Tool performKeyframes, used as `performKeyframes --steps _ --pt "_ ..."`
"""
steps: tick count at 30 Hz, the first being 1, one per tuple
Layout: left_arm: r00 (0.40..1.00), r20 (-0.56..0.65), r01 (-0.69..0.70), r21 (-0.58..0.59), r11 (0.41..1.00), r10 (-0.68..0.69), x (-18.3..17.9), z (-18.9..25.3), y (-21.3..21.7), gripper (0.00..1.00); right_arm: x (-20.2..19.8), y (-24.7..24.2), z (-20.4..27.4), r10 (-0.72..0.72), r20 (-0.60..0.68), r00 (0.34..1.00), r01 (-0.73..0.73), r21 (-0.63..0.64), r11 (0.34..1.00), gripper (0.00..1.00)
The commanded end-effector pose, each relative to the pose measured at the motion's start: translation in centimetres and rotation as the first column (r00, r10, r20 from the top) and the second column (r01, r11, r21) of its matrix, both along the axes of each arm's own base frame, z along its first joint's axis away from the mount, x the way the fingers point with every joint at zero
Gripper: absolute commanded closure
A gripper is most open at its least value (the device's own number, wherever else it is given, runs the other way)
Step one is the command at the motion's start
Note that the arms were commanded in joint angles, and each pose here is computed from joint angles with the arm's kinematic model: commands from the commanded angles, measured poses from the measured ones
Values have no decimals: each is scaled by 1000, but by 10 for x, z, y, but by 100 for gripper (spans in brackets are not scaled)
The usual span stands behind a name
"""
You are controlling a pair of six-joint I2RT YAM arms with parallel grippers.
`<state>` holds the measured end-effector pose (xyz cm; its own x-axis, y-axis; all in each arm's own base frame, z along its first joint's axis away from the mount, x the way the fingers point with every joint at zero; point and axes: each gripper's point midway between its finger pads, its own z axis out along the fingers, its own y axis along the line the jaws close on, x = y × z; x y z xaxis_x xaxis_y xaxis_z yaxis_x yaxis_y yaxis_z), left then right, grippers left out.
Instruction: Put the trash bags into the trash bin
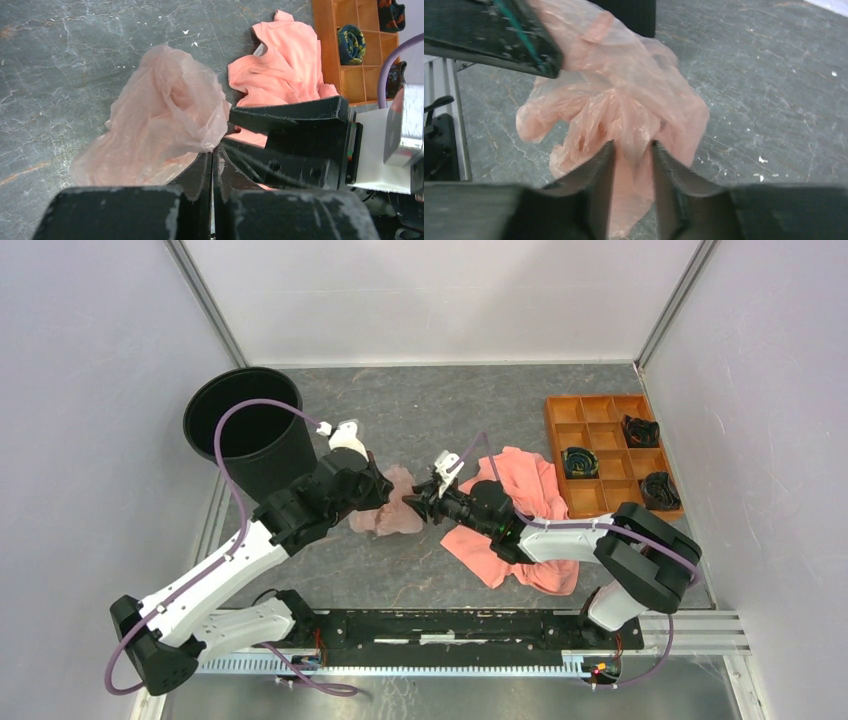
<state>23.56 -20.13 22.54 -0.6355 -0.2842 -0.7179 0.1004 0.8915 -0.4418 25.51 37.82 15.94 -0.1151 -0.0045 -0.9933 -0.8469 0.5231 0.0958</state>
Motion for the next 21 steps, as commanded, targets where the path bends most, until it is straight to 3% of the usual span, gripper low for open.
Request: performKeyframes --steps 1,3,9,15,21 --pt "993 71 -96 -45 994 99 9 32 14 98 15 -6 17 -91 2 996 90 83 992 79" --pt "976 99 -195 -17 981 196 9 37 39 98 16 -12 19 -100 7 995 99 97 990 99" --pt "876 179 -464 64 883 448 -7 40 120 98 6 -20 34 29 27 999 -34 215 976 100" --pt "819 209 -565 135 814 534 -26 33 161 98 8 -40 46 141 -18 990 -124 377 918 100" --pt "796 222 -594 109 797 563 -39 35 179 98 28 -50 26 112 -60 992 -88 313 946 100"
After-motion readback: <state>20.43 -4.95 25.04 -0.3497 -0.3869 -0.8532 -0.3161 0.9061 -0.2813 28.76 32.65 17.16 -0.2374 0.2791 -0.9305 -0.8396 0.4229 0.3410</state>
